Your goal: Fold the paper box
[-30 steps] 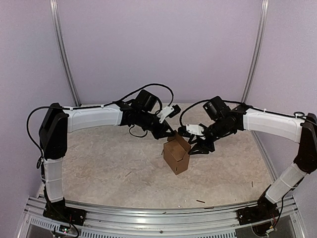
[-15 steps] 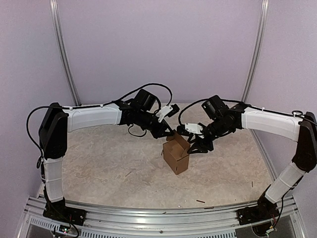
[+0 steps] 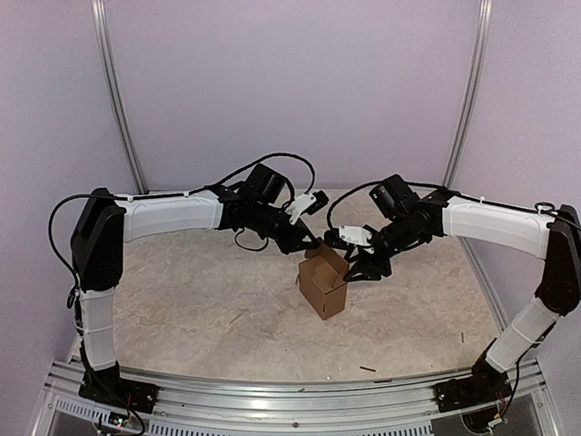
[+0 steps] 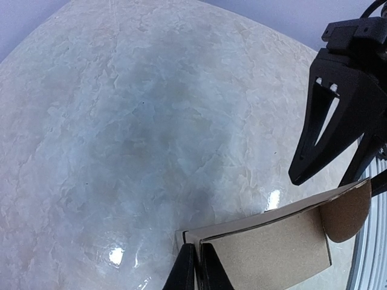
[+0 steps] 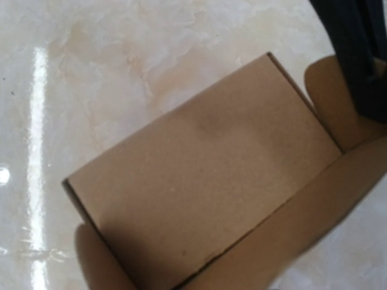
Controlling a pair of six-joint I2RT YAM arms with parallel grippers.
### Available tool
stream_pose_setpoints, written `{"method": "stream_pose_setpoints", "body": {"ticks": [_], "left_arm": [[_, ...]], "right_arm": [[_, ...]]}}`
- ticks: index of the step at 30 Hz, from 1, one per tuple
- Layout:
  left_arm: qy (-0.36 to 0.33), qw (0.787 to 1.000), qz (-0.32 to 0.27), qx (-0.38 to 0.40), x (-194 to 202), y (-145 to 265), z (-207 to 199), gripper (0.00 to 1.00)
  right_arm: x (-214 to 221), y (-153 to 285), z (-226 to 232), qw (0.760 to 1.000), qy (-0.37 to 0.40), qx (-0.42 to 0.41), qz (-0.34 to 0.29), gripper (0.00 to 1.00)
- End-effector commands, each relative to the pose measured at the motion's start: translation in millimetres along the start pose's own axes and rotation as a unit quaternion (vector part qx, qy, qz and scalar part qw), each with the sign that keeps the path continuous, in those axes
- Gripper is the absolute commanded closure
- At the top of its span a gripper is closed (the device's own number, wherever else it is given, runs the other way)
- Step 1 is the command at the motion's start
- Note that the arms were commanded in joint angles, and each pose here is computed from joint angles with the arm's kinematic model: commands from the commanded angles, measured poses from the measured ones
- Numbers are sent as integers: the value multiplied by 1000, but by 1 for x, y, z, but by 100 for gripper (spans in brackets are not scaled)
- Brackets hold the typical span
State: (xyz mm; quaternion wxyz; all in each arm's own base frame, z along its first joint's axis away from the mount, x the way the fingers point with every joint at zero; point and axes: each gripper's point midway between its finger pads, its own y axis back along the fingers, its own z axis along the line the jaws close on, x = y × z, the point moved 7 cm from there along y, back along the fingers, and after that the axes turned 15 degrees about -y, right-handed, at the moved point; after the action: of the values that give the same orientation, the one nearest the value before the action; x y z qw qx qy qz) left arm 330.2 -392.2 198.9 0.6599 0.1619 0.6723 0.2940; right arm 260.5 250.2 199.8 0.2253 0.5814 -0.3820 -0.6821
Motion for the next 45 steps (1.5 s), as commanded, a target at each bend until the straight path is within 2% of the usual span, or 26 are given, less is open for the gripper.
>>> {"method": "stream_pose_setpoints", "body": {"ticks": [1, 16, 45], "left_arm": [[5, 1000, -6, 9, 3, 4, -8, 94], [4, 999, -38, -15, 3, 14, -18, 94], [1, 999, -34, -23, 6, 13, -26, 94]], "right_arm": [[-4, 0, 0, 1000, -7, 6, 11, 51], [-8, 7, 3, 999, -5, 35, 21, 51], [-9, 6, 14, 999, 26, 20, 39, 50]]}}
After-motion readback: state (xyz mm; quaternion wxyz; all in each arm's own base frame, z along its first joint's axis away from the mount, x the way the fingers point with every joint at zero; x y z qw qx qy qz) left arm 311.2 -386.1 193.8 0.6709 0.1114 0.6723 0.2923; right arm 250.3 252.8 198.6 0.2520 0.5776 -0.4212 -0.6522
